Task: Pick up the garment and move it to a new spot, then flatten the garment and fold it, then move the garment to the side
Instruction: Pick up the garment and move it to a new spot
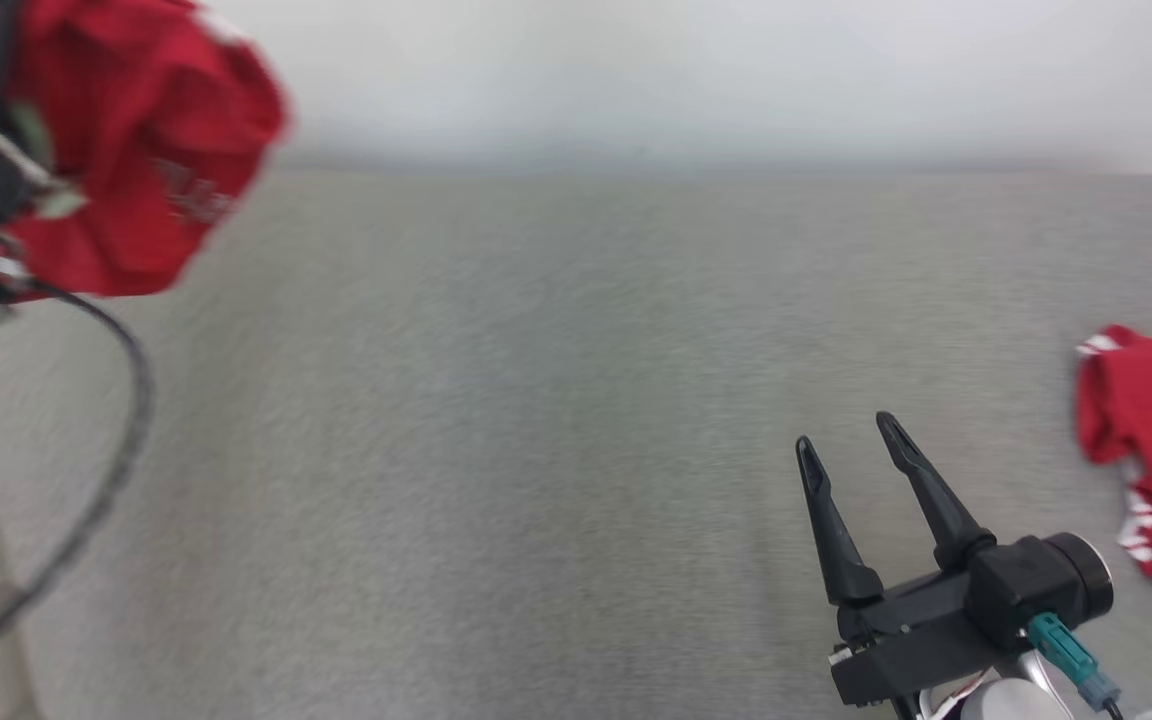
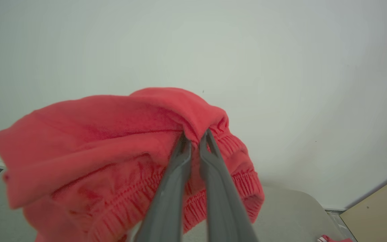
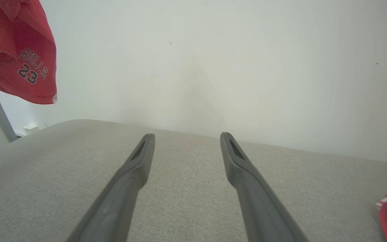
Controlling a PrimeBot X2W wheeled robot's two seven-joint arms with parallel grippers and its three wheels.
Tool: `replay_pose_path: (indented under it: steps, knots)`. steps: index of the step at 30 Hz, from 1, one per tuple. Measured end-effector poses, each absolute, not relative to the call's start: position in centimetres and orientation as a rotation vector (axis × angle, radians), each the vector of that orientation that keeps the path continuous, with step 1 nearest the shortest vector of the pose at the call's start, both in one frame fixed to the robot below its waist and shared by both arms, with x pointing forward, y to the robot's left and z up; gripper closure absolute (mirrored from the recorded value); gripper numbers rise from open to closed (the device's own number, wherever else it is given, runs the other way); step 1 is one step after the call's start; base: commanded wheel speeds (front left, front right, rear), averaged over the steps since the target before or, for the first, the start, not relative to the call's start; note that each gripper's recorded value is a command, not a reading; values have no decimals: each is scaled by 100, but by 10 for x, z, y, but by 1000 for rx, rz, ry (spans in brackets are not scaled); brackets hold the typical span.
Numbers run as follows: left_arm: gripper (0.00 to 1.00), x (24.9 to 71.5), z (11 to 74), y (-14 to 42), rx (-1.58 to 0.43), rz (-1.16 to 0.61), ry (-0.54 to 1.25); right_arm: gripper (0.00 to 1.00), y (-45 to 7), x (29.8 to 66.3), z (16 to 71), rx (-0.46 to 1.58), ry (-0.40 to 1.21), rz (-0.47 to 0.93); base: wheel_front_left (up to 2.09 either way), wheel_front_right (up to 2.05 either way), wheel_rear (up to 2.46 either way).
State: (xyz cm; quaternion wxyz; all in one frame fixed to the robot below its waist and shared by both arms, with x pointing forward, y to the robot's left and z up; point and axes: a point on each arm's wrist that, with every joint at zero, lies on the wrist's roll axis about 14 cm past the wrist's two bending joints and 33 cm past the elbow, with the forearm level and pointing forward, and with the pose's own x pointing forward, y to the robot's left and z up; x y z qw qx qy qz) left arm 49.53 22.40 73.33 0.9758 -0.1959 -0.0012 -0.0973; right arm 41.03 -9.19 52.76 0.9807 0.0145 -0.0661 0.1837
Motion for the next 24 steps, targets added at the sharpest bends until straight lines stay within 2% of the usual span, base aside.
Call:
replay_pose_path:
  steps: [10, 15, 20, 24]
  knots:
    - [100, 475, 737, 73, -400, -590, 31, 0, -149, 375, 545, 16, -169, 197, 0, 0, 0]
    - [100, 462, 720, 23, -445, -715, 68, 0, -171, 360, 547, 12, -171, 128, 0, 0, 0]
    - [100, 453, 668, -17, -495, -768, 165, 0, -192, 346, 549, 11, -172, 58, 0, 0, 0]
    - [100, 439, 582, -49, -455, -774, 334, 0, -208, 331, 547, 12, -166, -1, 0, 0, 0]
